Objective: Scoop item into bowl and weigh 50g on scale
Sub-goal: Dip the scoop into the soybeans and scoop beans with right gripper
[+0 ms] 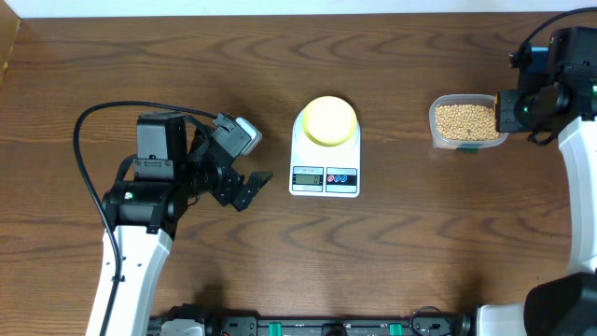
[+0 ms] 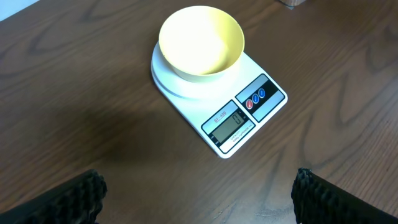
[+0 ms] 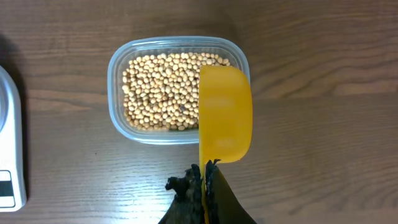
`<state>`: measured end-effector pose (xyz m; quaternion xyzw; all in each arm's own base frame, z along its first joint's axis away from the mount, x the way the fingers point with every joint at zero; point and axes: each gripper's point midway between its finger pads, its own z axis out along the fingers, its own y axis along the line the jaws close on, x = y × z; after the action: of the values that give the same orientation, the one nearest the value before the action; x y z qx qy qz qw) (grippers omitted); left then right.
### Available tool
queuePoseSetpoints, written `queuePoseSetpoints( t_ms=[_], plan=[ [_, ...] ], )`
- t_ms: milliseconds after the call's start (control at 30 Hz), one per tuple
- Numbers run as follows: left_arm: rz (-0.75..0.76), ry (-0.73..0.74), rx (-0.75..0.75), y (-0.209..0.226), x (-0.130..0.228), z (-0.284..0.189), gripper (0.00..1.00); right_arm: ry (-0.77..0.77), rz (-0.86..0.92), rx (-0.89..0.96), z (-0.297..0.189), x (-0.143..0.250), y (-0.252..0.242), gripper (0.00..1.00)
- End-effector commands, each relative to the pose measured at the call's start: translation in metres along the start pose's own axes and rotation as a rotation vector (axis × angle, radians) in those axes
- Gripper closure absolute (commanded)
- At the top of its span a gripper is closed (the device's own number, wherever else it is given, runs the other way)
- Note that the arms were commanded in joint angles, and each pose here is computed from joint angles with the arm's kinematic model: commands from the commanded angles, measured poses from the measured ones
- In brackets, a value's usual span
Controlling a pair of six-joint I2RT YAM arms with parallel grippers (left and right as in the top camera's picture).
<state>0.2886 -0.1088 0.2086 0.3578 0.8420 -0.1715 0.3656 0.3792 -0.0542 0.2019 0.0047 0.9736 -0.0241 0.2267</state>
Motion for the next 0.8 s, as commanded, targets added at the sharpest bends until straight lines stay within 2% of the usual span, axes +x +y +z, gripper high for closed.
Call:
queuePoseSetpoints(
  t_ms=[0,333,767],
  plan=[
    [0.012,-0.006,-0.010,0.002,-0.004,-0.002,0.02,0.012,0.027,0.017,0.018,-0.005,-0.009,0.99],
    [0.012,-0.006,-0.010,0.002,-0.004,-0.002,0.02,0.062,0.030,0.010,0.063,-0.007,-0.010,0.99],
    [0.012,-0.006,-0.010,0.002,-0.004,-0.002,0.02,0.146,0.065,-0.034,0.097,0.006,-0.003,0.99]
  ],
)
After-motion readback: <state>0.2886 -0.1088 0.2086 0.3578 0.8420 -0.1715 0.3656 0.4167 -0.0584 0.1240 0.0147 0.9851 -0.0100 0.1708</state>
